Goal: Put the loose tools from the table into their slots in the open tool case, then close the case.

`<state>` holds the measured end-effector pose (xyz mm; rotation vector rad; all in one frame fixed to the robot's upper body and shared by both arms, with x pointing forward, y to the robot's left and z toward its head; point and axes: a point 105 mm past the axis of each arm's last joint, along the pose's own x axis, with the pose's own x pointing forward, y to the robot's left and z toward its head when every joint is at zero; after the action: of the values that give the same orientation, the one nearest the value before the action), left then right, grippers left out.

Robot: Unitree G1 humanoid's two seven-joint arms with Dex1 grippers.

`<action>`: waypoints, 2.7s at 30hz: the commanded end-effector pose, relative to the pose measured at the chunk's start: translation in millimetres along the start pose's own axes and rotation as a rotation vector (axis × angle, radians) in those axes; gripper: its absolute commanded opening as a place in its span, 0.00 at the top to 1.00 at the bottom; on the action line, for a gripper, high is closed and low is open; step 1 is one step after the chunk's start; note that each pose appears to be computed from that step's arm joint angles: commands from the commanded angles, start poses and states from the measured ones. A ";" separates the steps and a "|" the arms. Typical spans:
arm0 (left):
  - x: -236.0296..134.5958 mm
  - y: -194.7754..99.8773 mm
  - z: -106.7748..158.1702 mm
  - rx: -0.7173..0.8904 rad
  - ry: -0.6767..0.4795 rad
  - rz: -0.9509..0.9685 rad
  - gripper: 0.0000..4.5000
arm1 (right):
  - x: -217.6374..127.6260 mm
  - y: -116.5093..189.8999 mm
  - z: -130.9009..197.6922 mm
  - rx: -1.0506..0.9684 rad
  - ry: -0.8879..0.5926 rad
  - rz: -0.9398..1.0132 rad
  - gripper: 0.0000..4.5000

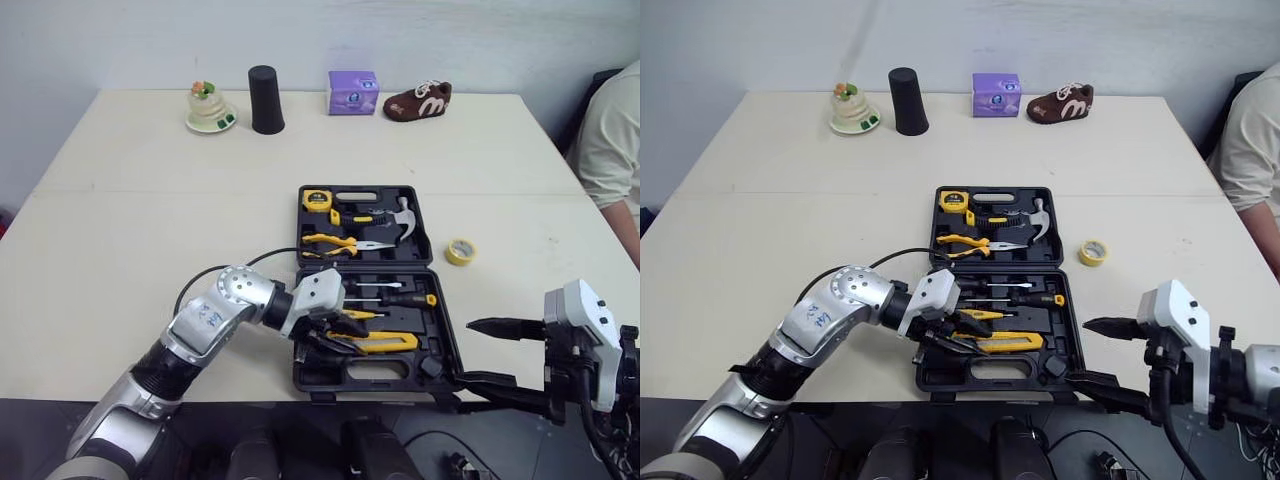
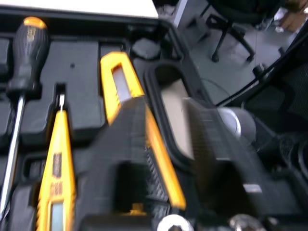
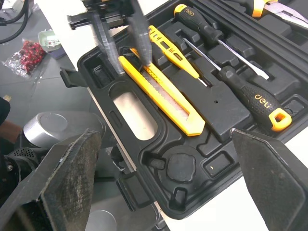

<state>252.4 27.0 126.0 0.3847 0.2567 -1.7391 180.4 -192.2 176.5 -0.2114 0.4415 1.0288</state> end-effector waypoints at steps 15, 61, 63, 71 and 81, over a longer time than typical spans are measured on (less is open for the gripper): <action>17.6 12.0 -43.9 -0.041 0.276 0.048 0.98 | -1.5 -1.1 1.9 -0.034 0.004 -0.011 0.00; -108.2 4.9 11.0 -0.064 -0.173 0.340 0.21 | -59.6 -59.5 -10.3 -0.029 -0.016 -0.372 0.00; -139.5 3.4 -5.3 -0.122 -0.136 0.431 0.03 | -78.0 -71.4 -15.6 -0.023 -0.010 -0.455 0.00; -256.0 -22.2 -64.5 -0.309 -0.010 0.898 0.01 | -144.0 -103.1 -49.3 0.041 0.029 -0.689 0.00; -185.1 -5.6 10.2 -0.104 -0.108 0.577 0.01 | -73.7 -132.4 5.3 -0.165 0.055 -0.395 0.00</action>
<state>284.9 216.2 198.6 0.2350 0.1742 -1.0488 256.6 -324.7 209.5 -0.3966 0.3142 0.6112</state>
